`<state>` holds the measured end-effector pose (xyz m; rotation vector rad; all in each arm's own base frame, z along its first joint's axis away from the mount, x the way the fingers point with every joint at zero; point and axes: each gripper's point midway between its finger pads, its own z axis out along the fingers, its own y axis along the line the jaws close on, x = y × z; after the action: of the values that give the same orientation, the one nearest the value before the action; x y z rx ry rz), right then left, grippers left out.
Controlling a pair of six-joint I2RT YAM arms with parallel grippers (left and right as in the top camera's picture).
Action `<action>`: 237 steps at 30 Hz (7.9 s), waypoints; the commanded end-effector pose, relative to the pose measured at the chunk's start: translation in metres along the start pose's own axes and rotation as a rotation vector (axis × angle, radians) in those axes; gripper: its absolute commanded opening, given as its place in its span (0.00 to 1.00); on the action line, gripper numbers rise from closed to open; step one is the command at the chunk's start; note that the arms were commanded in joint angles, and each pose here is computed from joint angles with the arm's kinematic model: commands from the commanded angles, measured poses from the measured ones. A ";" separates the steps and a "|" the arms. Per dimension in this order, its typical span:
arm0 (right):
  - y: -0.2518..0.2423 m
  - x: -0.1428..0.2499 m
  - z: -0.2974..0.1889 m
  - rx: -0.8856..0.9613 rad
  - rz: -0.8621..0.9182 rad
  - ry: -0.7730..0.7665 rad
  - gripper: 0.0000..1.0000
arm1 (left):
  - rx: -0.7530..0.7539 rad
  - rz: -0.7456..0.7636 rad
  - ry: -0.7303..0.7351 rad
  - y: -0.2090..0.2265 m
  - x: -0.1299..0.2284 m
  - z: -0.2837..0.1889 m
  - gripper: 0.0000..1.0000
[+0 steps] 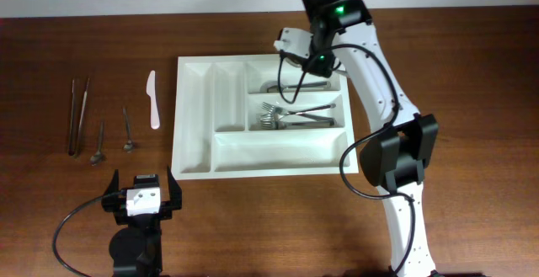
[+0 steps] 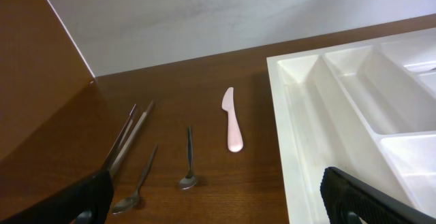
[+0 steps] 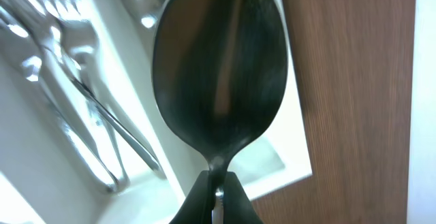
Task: Pack container
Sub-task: 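Carry the spoon left and lower it beside the first spoon, then open the right gripper and lift it away to the right, then move the left gripper over the silver tongs left of the tray, then lower the left gripper onto the tongs and align with them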
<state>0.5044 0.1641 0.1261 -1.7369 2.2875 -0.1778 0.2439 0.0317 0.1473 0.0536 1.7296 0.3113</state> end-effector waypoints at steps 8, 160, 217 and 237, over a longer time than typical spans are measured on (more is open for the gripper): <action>0.009 -0.029 -0.011 -0.040 -0.128 -0.146 0.04 | 0.013 0.008 -0.009 -0.003 0.000 0.000 0.99; -0.086 0.399 -0.085 0.223 1.751 0.069 0.98 | 0.046 -0.071 1.130 0.135 -0.002 0.105 0.99; -0.086 0.399 -0.085 0.223 1.751 0.069 0.99 | -0.102 -0.141 1.172 0.155 0.111 0.191 0.99; -0.086 0.399 -0.085 0.223 1.751 0.069 0.99 | 0.107 -0.081 1.146 0.158 0.126 0.189 0.99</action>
<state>0.4649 -0.2448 0.1576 0.6751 2.7616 -0.0830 0.3723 0.2445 0.0319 -0.2208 2.9050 0.2249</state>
